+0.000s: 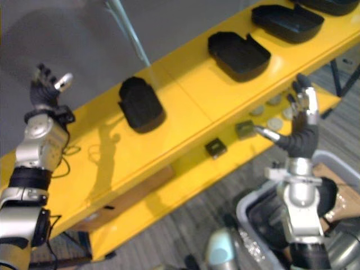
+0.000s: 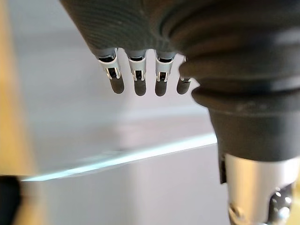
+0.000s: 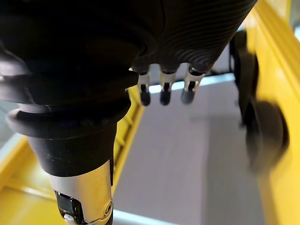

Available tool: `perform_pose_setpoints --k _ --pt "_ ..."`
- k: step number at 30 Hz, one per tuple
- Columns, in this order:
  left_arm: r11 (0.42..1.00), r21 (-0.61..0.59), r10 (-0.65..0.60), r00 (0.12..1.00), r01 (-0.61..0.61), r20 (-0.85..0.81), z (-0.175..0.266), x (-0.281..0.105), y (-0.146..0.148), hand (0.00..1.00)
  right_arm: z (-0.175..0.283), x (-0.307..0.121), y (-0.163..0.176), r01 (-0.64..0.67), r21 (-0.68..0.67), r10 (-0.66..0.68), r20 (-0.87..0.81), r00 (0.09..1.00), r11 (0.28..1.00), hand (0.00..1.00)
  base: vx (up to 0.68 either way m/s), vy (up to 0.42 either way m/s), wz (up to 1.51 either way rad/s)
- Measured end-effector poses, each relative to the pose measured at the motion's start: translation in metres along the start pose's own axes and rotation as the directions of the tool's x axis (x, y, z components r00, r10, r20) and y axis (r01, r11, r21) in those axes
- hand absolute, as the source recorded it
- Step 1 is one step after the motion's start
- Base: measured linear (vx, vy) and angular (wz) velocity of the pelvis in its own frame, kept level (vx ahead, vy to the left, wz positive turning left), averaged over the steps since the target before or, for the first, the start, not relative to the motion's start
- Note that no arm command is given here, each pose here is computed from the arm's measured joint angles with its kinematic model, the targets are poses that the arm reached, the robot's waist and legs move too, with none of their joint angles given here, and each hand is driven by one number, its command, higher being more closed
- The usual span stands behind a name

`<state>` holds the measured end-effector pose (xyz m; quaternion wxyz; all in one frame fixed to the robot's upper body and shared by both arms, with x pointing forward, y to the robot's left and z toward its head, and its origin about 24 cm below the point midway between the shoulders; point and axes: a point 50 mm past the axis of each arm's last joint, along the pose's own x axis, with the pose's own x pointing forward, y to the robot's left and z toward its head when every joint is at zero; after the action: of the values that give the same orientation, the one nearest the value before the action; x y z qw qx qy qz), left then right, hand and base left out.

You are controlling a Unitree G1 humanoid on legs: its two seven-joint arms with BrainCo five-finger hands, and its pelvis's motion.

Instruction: Walk over and take plastic housings, then place them on the shelf

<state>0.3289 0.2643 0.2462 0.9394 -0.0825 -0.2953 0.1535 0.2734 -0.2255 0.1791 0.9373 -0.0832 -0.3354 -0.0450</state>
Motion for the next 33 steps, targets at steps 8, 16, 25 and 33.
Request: perform_pose_setpoints --k 8,16,25,33 --pt "0.979 -0.054 0.192 0.977 -0.197 -0.088 -0.046 -0.123 0.041 0.00 -0.023 0.015 0.042 0.003 0.145 0.017 -0.135 0.991 0.989 0.00 -0.01 -0.032 0.45" --pt "0.844 0.364 0.522 0.757 -0.393 -0.393 -0.100 -0.225 0.110 0.00 -0.030 0.033 0.125 -0.162 0.314 0.229 -0.192 0.954 0.936 0.00 -0.01 -0.021 0.51" --pt "0.682 0.672 0.728 0.346 -0.288 -0.592 -0.134 -0.358 0.160 0.00 -0.055 0.058 0.166 -0.072 0.268 0.183 -0.417 0.890 0.961 0.00 0.03 0.016 0.19" --pt "0.713 0.658 0.697 0.143 -0.242 -0.703 -0.146 -0.416 0.148 0.00 -0.088 0.061 0.139 0.151 0.174 -0.013 -0.614 0.789 0.973 0.00 0.00 0.007 0.09"
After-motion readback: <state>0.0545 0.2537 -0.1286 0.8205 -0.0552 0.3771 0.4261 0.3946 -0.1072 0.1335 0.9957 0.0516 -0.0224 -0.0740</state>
